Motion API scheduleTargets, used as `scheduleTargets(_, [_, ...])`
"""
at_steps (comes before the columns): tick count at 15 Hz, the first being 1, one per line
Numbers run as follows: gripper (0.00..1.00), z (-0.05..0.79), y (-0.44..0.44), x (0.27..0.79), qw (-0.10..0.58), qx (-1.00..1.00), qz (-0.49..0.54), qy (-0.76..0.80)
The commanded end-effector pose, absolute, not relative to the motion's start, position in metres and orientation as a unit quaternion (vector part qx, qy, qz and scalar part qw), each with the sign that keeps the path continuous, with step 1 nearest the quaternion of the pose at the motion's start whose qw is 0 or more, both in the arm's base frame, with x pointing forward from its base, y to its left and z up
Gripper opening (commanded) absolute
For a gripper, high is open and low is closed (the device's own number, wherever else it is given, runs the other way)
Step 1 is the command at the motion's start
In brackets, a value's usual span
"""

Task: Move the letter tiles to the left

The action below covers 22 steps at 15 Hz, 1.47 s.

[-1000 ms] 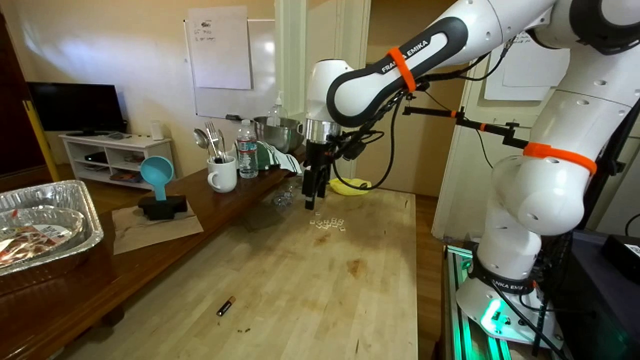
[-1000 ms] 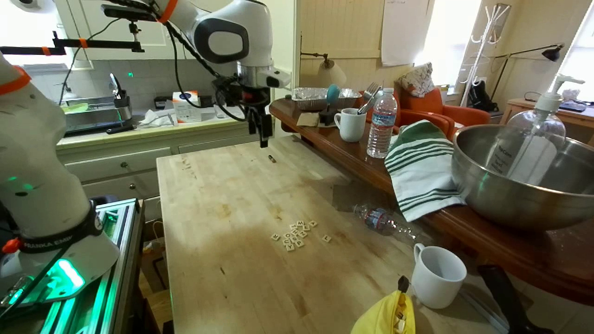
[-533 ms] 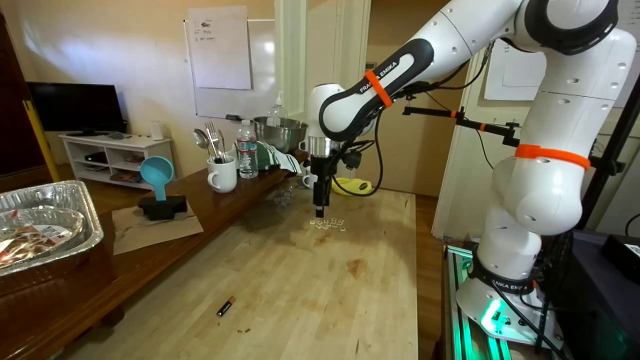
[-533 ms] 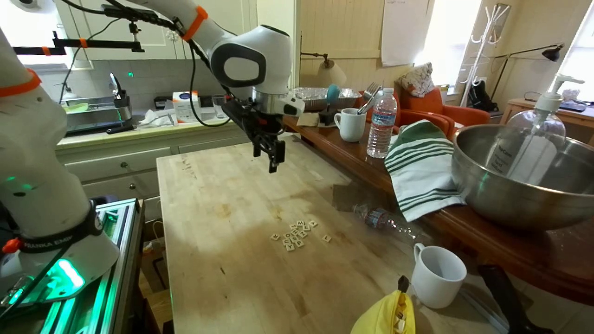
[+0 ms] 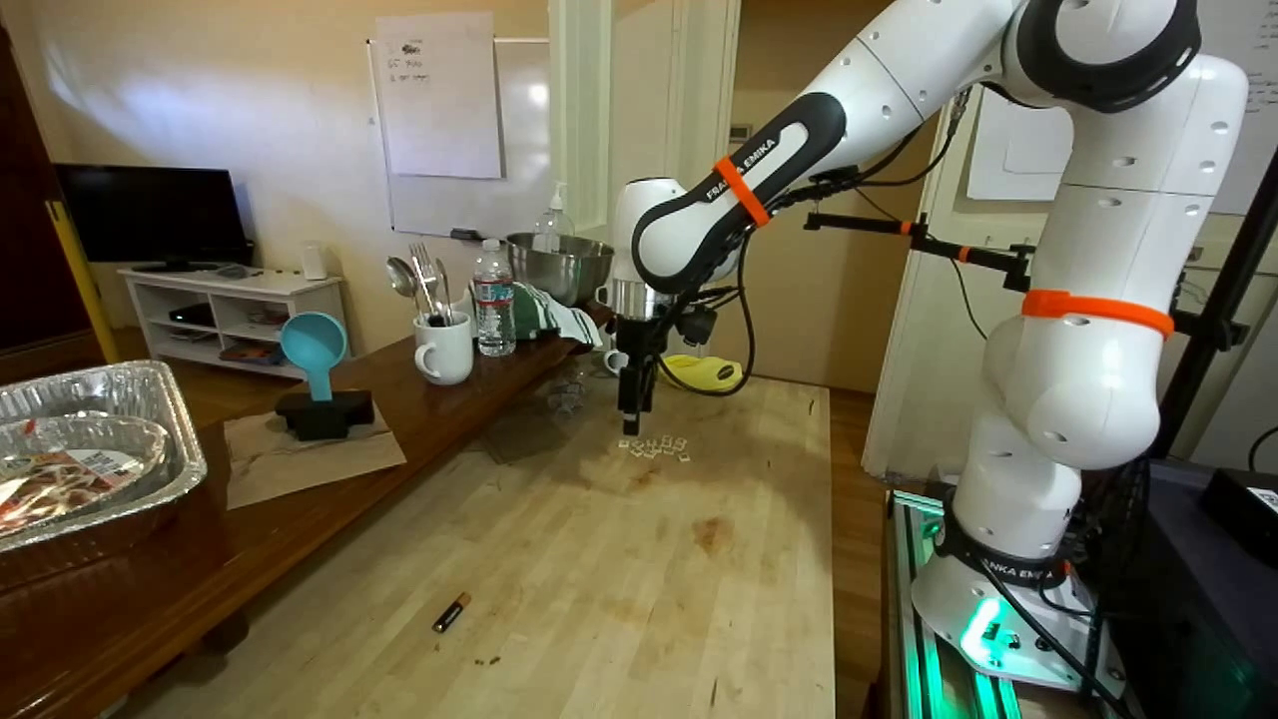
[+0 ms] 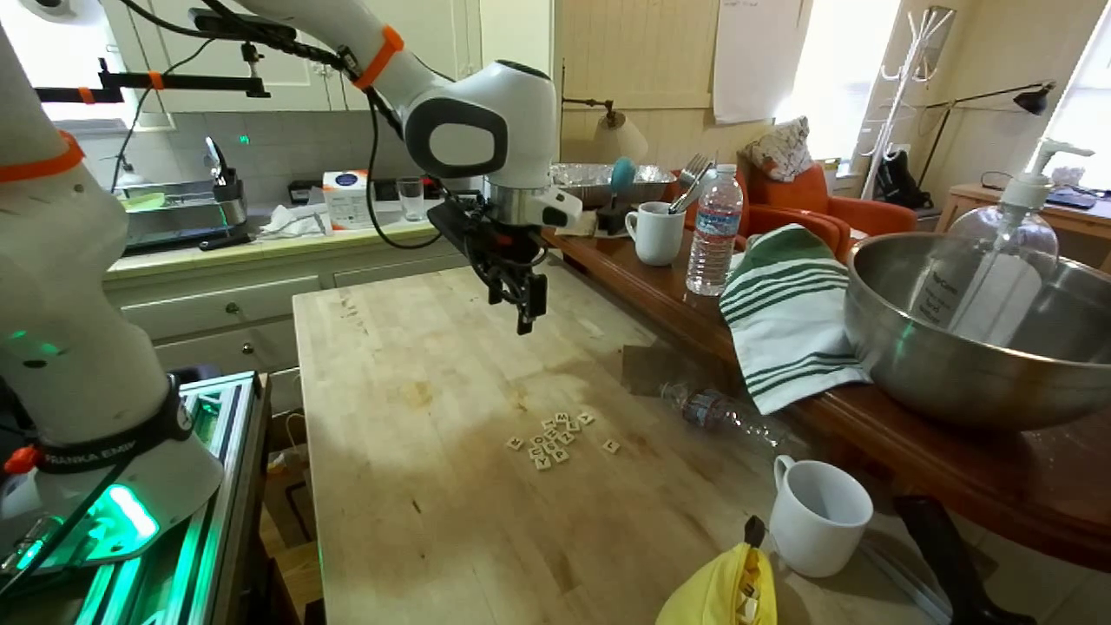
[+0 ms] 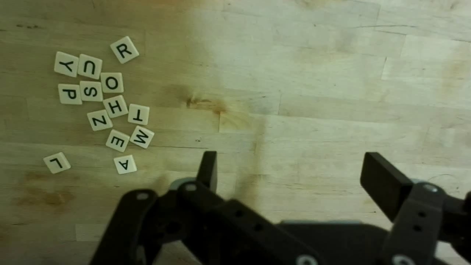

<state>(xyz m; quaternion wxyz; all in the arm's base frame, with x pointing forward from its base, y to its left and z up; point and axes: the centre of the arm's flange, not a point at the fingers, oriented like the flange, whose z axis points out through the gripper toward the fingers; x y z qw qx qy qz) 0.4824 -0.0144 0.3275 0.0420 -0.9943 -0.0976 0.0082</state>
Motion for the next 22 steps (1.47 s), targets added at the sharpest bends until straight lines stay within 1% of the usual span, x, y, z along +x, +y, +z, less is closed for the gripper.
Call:
scheduleTargets(1, [1.0,0.323,-0.018,0.485,0.029,-0.993,0.009,-0.111])
scheduleTargets(8, [0.99,0.294,-0.047,0.5,-0.024,-0.991,0.005,-0.135])
scheduleTargets(9, [0.74,0.289,-0.051,0.502,-0.027,-0.99,0.001,-0.136])
scheduleTargets(10, [0.74,0.282,-0.055,0.505,-0.027,-0.99,-0.002,-0.137])
scheduleTargets(11, [0.7,0.276,-0.058,0.507,-0.029,-0.991,-0.004,-0.134])
scheduleTargets(12, [0.62,0.27,-0.061,0.509,-0.03,-0.99,-0.005,-0.135])
scheduleTargets(13, [0.53,0.265,-0.065,0.511,-0.032,-0.991,-0.006,-0.133])
scheduleTargets(20, [0.0,0.238,-0.08,0.518,-0.046,-0.99,-0.002,-0.135])
scheduleTargets(22, [0.0,0.234,-0.082,0.519,-0.048,-0.989,0.001,-0.138])
